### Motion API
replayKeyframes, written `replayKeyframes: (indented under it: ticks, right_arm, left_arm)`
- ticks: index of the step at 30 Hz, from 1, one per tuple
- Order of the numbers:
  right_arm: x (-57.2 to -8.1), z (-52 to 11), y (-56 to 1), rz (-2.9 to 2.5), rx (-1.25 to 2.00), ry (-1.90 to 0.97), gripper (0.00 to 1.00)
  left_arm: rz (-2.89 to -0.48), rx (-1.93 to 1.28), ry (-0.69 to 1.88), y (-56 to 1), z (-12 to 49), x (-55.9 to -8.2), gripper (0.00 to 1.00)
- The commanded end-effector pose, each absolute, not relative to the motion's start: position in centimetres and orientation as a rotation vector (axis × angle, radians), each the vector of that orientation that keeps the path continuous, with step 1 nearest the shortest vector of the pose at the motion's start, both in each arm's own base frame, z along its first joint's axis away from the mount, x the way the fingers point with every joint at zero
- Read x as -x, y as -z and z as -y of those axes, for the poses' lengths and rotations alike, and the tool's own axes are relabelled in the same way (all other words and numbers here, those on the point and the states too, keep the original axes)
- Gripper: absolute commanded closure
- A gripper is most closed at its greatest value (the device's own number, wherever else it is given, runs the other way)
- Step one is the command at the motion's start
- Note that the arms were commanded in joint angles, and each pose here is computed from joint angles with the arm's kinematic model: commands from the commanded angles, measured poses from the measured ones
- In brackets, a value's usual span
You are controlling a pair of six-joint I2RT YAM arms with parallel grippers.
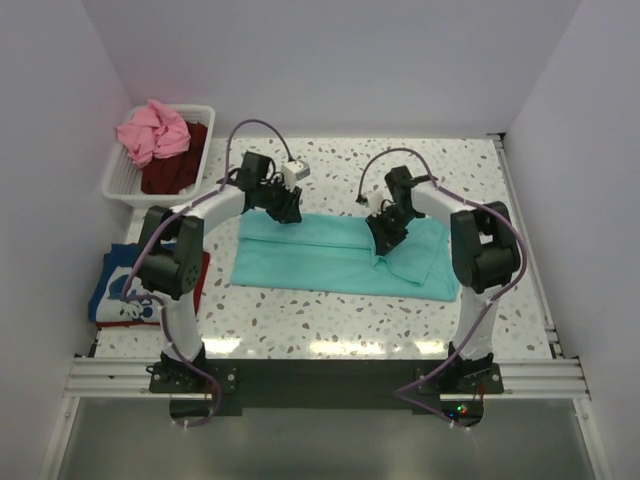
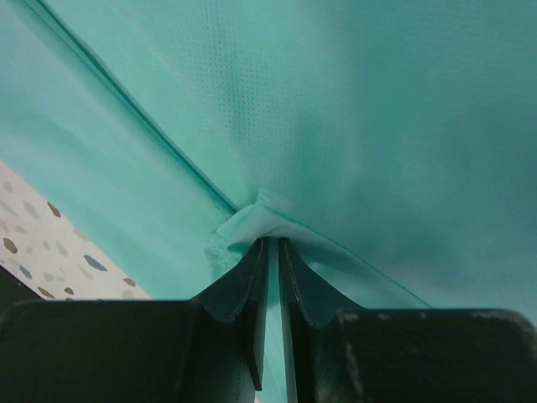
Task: Fold and stack the t-shirts
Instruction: Fold the tshirt
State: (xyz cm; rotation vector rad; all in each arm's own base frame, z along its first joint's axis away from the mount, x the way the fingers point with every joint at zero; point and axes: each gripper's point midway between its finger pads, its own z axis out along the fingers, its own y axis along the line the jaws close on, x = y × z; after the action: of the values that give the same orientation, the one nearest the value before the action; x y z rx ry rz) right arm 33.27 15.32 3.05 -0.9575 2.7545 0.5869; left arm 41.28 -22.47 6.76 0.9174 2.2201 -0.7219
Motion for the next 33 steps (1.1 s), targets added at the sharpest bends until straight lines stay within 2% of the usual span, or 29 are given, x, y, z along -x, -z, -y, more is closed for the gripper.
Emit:
replayKeyframes:
  ticks: [1,5,9,14,21,28,33]
  right_arm:
    - [-32.5,-15.2,-1.2,-2.817,0.937,-0.539,0.87]
    - [-32.0,-15.6,-2.4,-2.806,0.945,-0.584,0.87]
    - [-31.8,-16.2,-6.5,-2.729,0.95,-0.63,0.8]
    - [-32.8,-12.7,-9.9,-2.704,0.854,-0.413,0.73]
    - [-33.3,-6.5,-7.6,-2.845,0.687,-0.231,0.73]
    - [-34.3,-4.7,-3.8,-2.909,0.704,-0.09,0.76]
    - [-36.8,-3.7,-1.7,-2.915,0.747,0.013,0.77]
  left_arm:
    - [-2.263,-0.905,0.682,-6.5,21.9,-41.5,0.65]
    - [-2.284,-0.981,0.645,-6.2,21.1,-41.0,0.61]
    - [-2.235,-1.066,0.591,-7.0,20.3,-41.1,0.6]
    - [-2.266,-1.094,0.407,-6.4,18.1,-42.1,0.6]
    - [-2.308,-1.202,0.235,-4.2,15.8,-43.0,0.62]
    - [-2.335,-1.254,0.186,-2.9,14.6,-41.6,0.62]
    - [-2.351,-1.269,0.195,-2.8,14.0,-39.5,0.63]
